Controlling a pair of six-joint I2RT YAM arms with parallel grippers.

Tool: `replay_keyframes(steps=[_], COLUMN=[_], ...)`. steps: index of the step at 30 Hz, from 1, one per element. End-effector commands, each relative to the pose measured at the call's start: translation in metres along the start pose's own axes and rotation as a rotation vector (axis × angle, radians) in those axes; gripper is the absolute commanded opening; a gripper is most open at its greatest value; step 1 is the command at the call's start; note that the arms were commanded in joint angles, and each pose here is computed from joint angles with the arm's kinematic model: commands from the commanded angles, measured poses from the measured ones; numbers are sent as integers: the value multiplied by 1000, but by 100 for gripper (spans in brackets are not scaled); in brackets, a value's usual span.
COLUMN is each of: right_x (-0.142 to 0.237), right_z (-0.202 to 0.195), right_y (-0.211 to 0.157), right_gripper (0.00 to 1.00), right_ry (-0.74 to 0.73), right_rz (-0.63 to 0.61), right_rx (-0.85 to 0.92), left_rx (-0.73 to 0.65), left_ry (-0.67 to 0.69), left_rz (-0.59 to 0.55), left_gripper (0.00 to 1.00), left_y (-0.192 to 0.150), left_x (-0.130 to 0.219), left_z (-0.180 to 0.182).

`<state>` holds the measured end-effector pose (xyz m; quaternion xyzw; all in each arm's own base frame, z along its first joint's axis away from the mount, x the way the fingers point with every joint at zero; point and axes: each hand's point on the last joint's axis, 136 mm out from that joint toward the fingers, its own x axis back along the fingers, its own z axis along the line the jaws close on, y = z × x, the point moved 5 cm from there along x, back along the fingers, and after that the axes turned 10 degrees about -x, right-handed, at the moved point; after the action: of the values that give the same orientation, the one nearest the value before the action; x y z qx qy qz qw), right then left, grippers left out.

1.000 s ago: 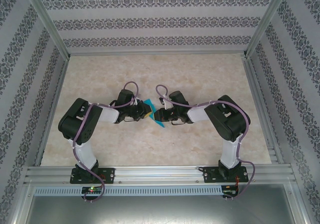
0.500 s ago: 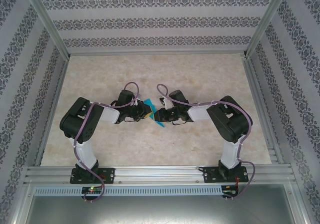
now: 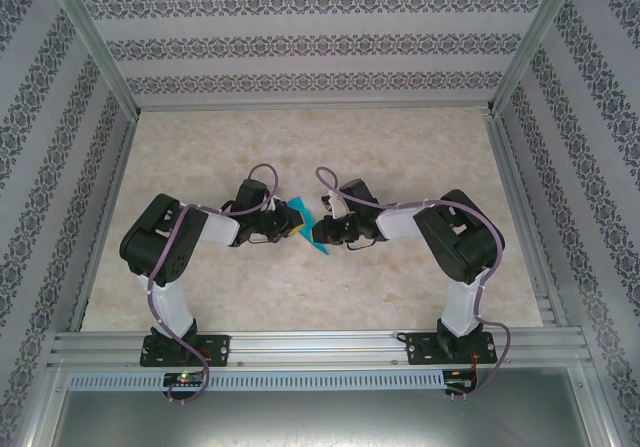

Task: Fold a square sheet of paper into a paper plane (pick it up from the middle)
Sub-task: Fold the wing for the fifth time at the center of the table.

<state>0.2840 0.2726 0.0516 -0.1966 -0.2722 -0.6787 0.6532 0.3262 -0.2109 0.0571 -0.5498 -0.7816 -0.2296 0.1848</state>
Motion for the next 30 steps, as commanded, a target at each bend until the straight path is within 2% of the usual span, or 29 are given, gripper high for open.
replay_keyframes(steps=[1,6,15,21,30], right_x=[-11,-8,17,23,12], right_z=[-24,-21,9,10,-3], right_y=[-6,-3,6,3,-3], right_gripper=[12,15,25,24,13], right_ry=[-72,-88,-13,-33,-50], right_rz=[35,41,25,40,86], right_rx=[-49,-50,-35,-38,-71], left_rx=[-17,5,14,14,16], left_ry=[-15,2,14,13,12], left_rz=[2,4,4,5,4], left_gripper=[12,12,11,11,11], left_y=[1,-4,-7,-7,-8], left_x=[-5,-5,-4,-4,-3], left_z=[-2,4,10,10,9])
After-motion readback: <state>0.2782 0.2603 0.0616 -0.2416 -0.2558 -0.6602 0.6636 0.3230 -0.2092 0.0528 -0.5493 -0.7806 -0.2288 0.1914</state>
